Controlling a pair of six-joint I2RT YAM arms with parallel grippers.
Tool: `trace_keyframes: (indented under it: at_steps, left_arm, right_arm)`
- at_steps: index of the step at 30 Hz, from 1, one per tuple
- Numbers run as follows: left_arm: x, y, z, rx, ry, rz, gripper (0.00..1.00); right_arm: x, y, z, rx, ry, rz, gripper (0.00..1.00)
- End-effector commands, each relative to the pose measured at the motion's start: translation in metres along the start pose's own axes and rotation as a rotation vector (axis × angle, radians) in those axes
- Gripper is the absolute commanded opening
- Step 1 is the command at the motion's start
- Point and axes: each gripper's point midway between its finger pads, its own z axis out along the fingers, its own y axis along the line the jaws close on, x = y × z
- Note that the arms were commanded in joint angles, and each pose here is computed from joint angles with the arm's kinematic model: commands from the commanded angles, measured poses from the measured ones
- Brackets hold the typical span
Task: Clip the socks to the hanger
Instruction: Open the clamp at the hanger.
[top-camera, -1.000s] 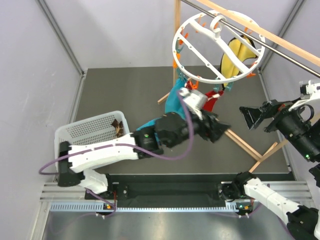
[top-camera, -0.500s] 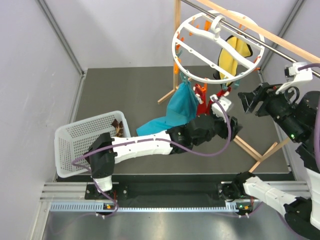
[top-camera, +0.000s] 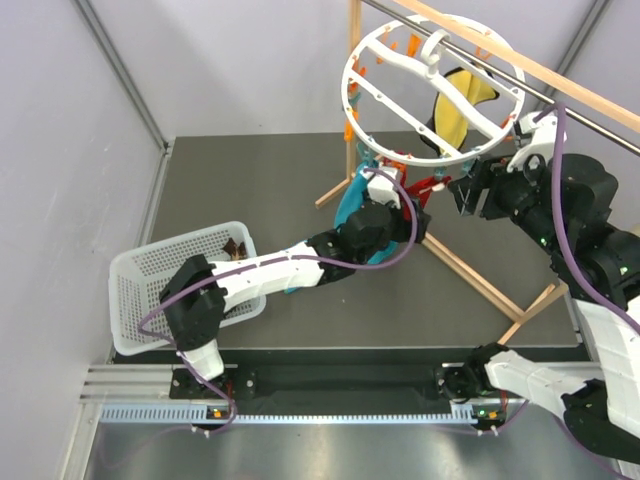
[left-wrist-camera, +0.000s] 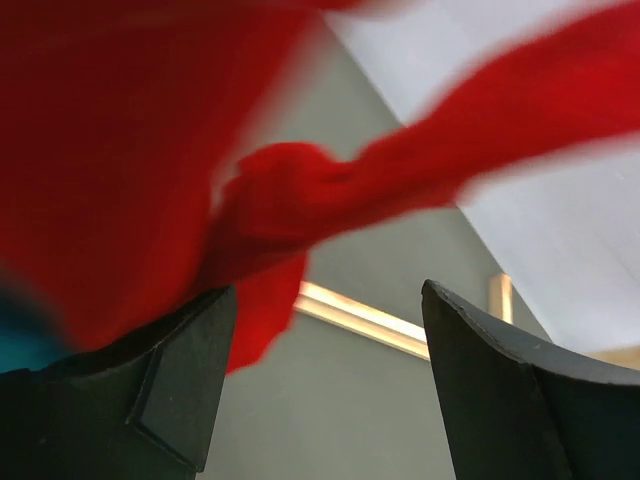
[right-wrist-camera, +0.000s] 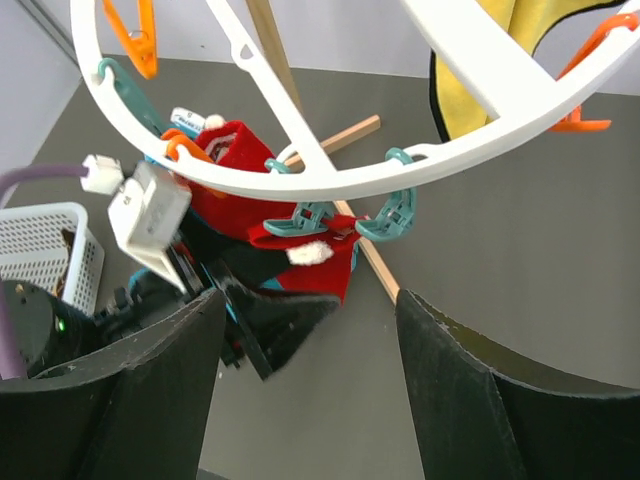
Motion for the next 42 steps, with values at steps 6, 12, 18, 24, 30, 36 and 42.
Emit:
trace_keyframes:
  at_steps: [6,12,18,24,30,36,42]
  left_arm:
    - [-0.055,0.028,-0.036,-0.077,-0.102,-0.153,0.80]
    - [-0.064,0.039,-0.049,-0.115,-0.112,-0.149,0.80]
    - [-0.072,0.046,-0.056,-0.124,-0.115,-0.149,0.80]
    - [-0.068,0.050,-0.059,-0.122,-0.097,-0.160,0.80]
    - [-0.068,0.048,-0.061,-0.106,-0.090,-0.173,0.81]
    - [-0.070,0.045,-0.064,-0.096,-0.092,-0.193,0.81]
    - [-0.067,0.044,-0.066,-0.087,-0.077,-0.207,0.80]
  right_arm:
    - [-0.007,0.018,0.013,-0.086,0.000,0.005,0.64]
    - [-0.005,0.019,0.017,-0.097,0.008,-0.036,0.60]
    - [-0.004,0.013,0.023,-0.073,0.019,-0.099,0.65]
    - [-0.002,0.017,0.031,-0.109,0.022,-0.180,0.68]
    - [0.004,0.039,0.042,-0.241,-0.011,-0.216,0.67]
    - [-0.001,0.045,0.049,-0.263,-0.065,-0.195,0.66]
    - [-0.005,0.050,0.053,-0.273,-0.107,-0.134,0.57]
